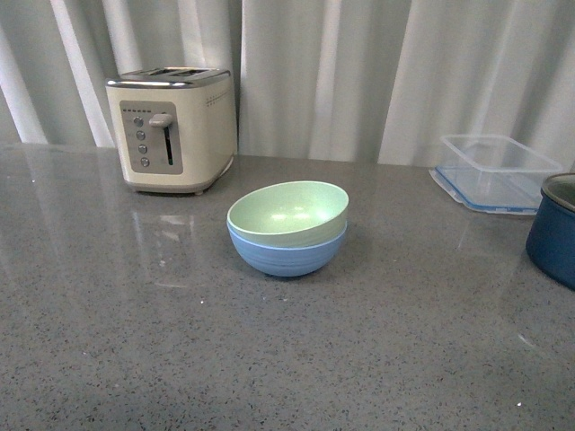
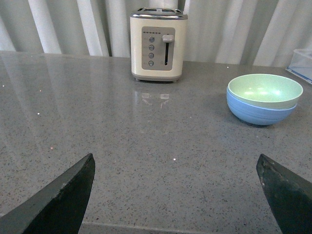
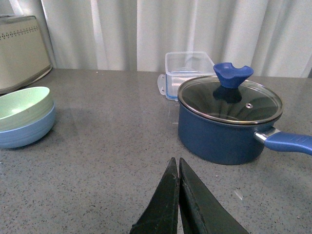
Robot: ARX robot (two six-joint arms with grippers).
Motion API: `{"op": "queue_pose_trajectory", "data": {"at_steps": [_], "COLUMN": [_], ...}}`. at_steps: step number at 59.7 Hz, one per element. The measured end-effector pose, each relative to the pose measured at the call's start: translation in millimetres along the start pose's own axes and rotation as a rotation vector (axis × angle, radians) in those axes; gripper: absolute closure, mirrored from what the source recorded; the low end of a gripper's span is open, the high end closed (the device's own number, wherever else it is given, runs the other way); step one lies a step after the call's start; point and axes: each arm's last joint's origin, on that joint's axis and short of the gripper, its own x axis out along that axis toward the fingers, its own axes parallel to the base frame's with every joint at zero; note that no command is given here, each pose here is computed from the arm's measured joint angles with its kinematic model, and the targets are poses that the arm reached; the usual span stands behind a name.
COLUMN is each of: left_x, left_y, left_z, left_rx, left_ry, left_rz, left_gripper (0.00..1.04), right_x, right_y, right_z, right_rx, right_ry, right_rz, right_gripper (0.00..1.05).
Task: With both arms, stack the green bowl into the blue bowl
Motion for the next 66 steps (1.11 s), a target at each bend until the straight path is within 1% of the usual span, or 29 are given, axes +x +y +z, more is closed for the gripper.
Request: {"op": "queue_pose_trajectory", "data": {"at_steps": [10, 17, 66], "left_x": [0, 0, 0], "left_y": [0, 0, 0], "left_z": [0, 0, 0], "left_rx": [0.0, 0.0, 0.0], "left_ry": [0.0, 0.0, 0.0], "left_rz": [0.0, 0.0, 0.0], "left_gripper": [0.07, 0.07, 0.07], "right_x": [-8, -12, -34], "right_y": [0, 0, 0], "right_z": [-4, -12, -10], "right_rx": [0.0, 0.0, 0.0], "right_ry": [-0.001, -0.004, -0.016], "right_rz": [0.0, 0.0, 0.0], "right_gripper": [1.04, 1.04, 1.04]}}
